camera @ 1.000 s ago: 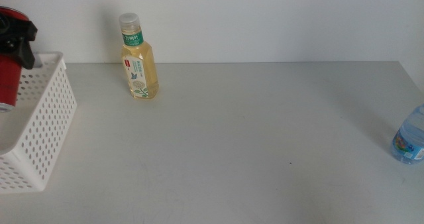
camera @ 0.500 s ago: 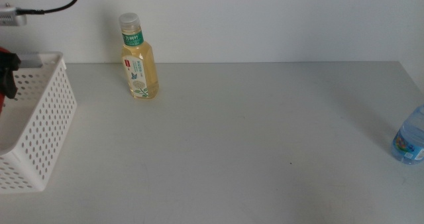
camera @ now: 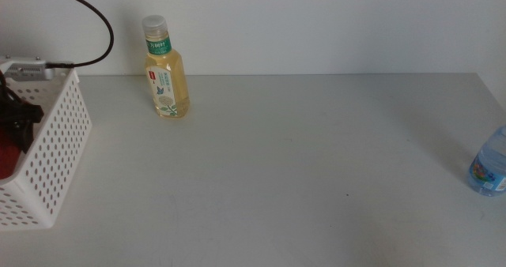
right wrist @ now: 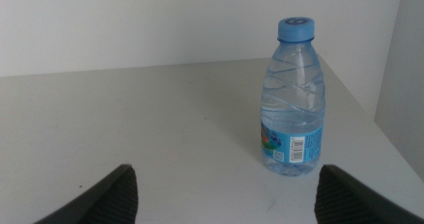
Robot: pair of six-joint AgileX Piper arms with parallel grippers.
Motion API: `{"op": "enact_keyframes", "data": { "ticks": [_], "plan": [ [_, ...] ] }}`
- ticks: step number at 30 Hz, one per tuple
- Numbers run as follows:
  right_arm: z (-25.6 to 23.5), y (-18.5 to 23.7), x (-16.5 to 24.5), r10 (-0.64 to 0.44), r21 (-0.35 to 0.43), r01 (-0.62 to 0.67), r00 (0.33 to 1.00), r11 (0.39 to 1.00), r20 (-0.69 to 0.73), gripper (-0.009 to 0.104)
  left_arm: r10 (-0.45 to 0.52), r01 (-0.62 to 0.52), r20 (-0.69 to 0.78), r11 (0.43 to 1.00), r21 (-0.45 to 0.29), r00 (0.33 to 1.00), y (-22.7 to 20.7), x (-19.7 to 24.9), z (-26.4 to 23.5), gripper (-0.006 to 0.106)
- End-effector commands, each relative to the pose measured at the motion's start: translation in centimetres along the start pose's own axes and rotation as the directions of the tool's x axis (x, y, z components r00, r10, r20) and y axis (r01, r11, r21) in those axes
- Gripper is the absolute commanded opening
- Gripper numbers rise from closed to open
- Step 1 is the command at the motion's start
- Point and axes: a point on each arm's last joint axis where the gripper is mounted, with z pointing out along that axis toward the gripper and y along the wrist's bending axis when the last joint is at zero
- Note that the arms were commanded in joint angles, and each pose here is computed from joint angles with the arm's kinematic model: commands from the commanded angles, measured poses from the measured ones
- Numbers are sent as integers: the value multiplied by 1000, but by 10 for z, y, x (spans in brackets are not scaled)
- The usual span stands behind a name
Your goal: Use arms to grab the bottles and put them into the dustbin to the left of the table.
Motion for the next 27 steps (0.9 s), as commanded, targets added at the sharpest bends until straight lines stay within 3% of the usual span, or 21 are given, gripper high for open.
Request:
{"op": "enact_keyframes", "data": {
  "ticks": [1, 5, 13, 15, 20, 27],
  "plan": [
    [-3, 1, -11, -16, -1, 17, 994, 1000, 111, 94, -2, 6, 94, 999, -34, 996, 3, -2, -30, 7],
    [-3, 1, -11, -16, -1, 17, 994, 1000, 111, 94, 4, 0, 103, 999, -37, 995, 3, -5, -26, 23],
    [-3, 1, -11, -16, -1, 17, 994, 1000, 111, 94, 26, -21, 90, 998, -53, 996, 5, -4, -26, 84],
    [-3, 1, -11, -16, -1, 17, 994, 1000, 111, 94, 11, -6, 79, 998, -65, 997, 6, -2, -29, 94],
    [-3, 1, -11, -16, -1, 17, 994, 1000, 111, 94, -34, 40, 51, 993, -114, 998, 11, 2, -54, 94],
    [-3, 1, -11, -16, -1, 17, 994, 1000, 111, 94, -108, 146, 238, 978, -150, 965, -8, 16, -123, 94]
  ]
}}
